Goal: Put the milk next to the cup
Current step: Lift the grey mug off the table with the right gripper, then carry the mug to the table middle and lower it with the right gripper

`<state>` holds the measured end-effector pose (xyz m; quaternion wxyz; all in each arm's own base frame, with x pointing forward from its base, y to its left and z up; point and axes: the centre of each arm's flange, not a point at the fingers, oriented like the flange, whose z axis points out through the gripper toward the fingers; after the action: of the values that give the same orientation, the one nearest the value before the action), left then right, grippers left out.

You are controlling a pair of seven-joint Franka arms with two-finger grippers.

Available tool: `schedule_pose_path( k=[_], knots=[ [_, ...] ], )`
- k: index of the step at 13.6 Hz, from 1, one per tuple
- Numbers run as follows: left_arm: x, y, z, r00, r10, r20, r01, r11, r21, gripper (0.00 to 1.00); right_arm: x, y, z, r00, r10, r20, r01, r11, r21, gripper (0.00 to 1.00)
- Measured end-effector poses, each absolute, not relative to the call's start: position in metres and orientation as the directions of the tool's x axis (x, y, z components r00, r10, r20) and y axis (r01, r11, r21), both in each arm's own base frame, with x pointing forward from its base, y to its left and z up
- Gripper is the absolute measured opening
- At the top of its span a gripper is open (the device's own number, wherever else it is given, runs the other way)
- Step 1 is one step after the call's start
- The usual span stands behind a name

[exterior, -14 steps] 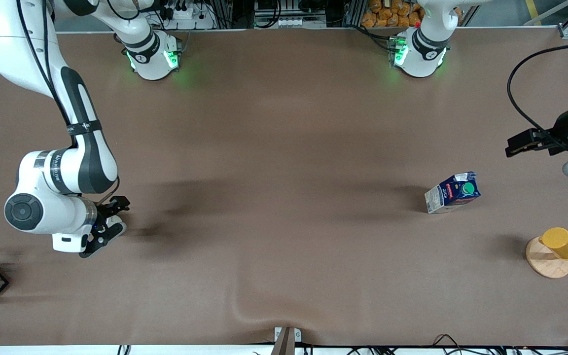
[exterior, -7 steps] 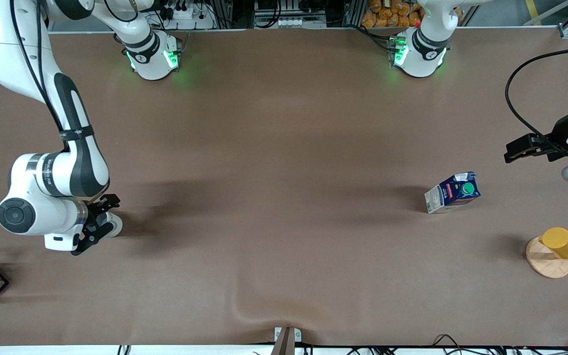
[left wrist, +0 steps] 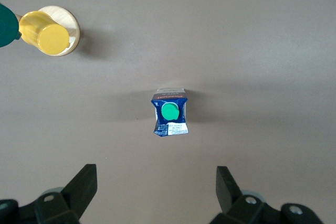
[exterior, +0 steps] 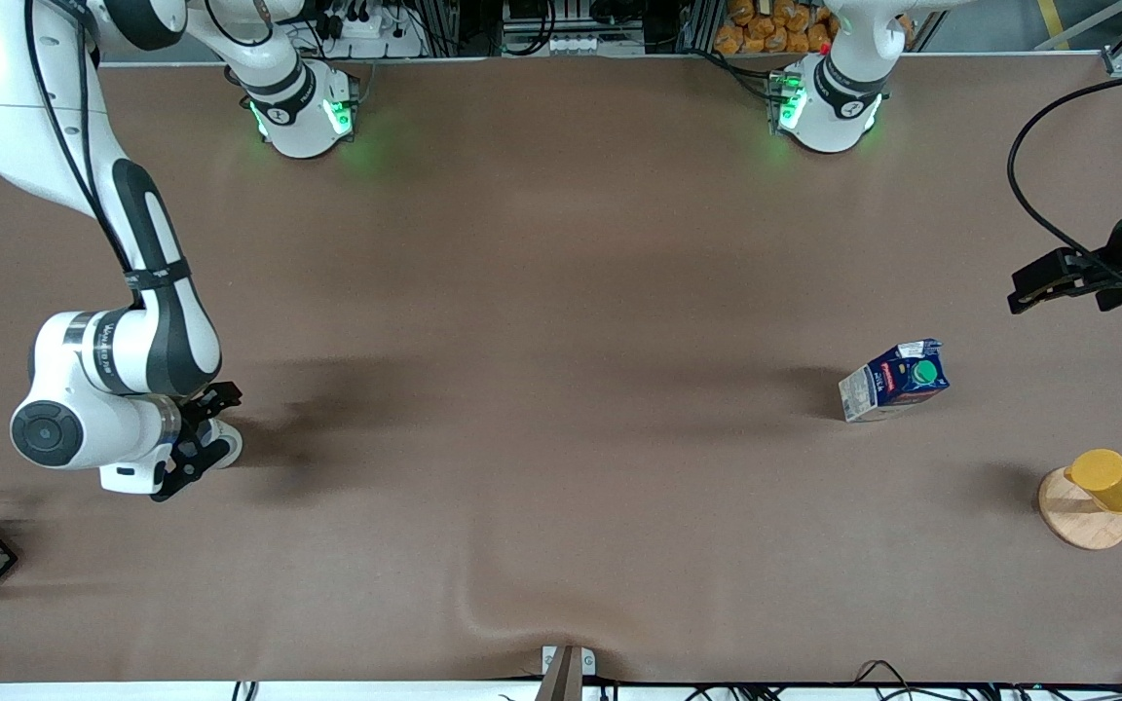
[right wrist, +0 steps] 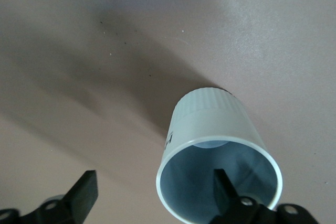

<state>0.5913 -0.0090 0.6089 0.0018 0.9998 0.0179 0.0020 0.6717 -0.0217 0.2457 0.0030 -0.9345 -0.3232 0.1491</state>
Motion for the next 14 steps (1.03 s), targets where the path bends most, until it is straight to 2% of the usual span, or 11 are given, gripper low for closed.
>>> schedule_pose_path(
  k=[1, 6, 9, 14],
  knots=[
    [0.591, -0.008, 0.609, 0.999, 0.037, 0.001, 0.037, -0.999, 0.003, 1.00, 0.671, -0.023, 0.243, 0.747, 0.604, -0.279, 0.601, -0.792, -0.105, 0.95],
    [0.586, -0.014, 0.617, 1.000, 0.026, 0.006, 0.026, -1.000, 0.003, 1.00, 0.670, -0.040, 0.226, 0.776, 0.572, -0.265, 0.559, -0.819, -0.133, 0.37],
    [0.580, -0.015, 0.622, 1.000, 0.026, 0.000, 0.026, -1.000, 0.001, 1.00, 0.672, -0.036, 0.229, 0.776, 0.577, -0.255, 0.563, -0.816, -0.132, 0.06],
    [0.574, -0.016, 0.631, 1.000, 0.024, 0.007, 0.024, -1.000, 0.000, 1.00, 0.692, 0.042, 0.262, 0.680, 0.710, -0.183, 0.703, -0.702, -0.113, 0.06]
  ],
)
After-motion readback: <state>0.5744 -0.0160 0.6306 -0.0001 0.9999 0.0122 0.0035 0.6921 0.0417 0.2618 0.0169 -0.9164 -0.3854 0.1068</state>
